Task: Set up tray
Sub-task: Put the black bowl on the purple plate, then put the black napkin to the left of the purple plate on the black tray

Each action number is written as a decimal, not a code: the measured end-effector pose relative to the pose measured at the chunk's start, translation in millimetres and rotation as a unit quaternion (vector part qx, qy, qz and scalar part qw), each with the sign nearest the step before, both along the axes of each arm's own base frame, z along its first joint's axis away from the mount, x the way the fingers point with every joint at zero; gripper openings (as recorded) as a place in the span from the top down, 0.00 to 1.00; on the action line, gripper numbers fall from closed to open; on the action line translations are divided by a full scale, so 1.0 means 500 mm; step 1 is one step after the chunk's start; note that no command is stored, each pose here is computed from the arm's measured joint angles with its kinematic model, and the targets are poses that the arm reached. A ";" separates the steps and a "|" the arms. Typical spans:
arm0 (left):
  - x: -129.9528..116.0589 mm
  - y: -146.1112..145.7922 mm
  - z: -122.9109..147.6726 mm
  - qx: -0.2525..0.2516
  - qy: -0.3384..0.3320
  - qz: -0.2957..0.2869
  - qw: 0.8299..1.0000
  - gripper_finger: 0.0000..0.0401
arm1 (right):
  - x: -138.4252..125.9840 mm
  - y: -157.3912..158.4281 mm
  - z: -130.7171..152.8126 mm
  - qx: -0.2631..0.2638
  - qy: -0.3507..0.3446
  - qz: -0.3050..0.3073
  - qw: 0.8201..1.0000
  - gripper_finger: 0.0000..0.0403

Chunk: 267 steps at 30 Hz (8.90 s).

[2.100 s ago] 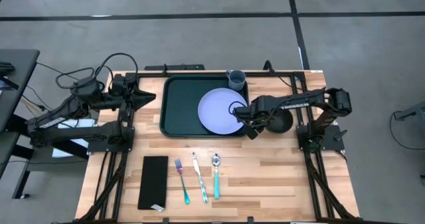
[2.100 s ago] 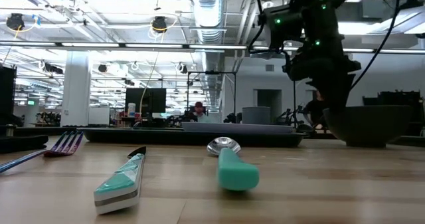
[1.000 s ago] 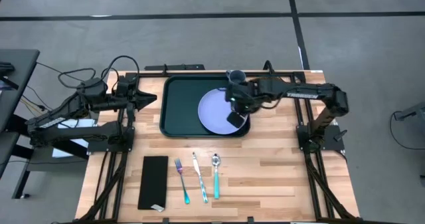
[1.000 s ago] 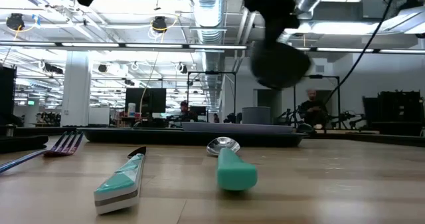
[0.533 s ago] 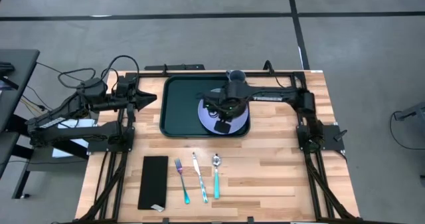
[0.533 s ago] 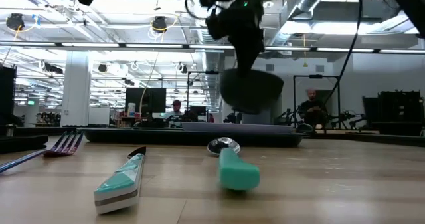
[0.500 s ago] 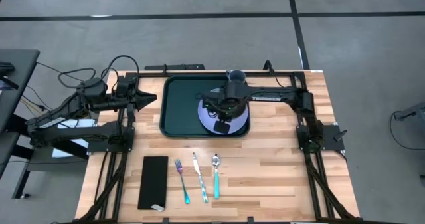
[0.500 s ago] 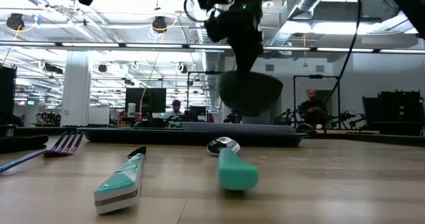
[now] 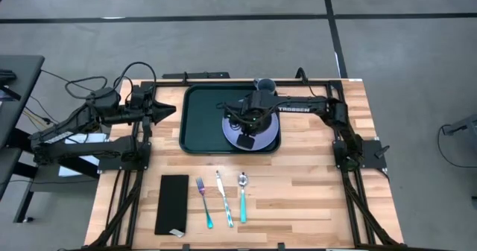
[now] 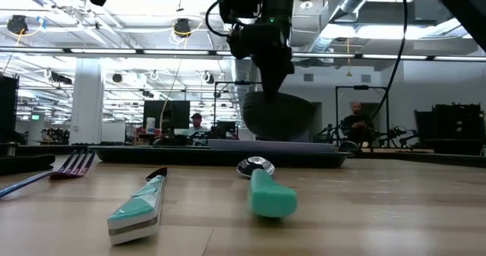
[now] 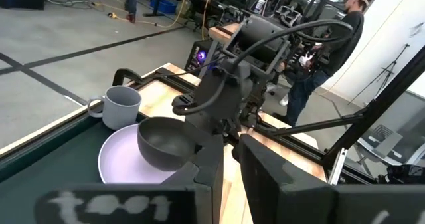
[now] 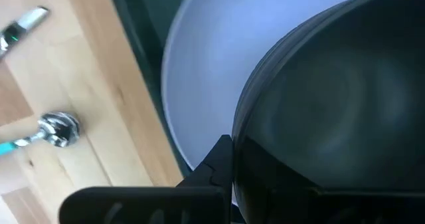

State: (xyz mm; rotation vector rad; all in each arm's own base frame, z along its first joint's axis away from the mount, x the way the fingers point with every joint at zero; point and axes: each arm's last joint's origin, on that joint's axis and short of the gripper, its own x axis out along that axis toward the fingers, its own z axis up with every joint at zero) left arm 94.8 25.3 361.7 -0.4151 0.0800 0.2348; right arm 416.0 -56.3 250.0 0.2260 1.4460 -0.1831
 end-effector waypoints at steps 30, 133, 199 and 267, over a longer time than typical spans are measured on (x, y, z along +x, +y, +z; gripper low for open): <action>0.000 0.000 0.000 0.000 0.000 0.001 1.000 0.91 | 0.028 0.009 -0.077 -0.011 0.044 0.020 0.999 0.95; 0.031 0.011 -0.077 -0.208 0.168 0.068 0.961 0.91 | -0.535 0.166 0.146 0.029 -0.801 0.086 0.592 0.53; 0.020 0.011 -0.093 -0.253 0.197 0.130 0.938 0.91 | -0.645 0.069 -0.138 -0.081 -0.712 -0.057 0.696 0.63; 0.125 -0.125 -0.295 -0.071 0.627 -0.165 0.758 0.69 | -0.644 0.064 -0.166 -0.114 -0.654 -0.073 0.745 0.65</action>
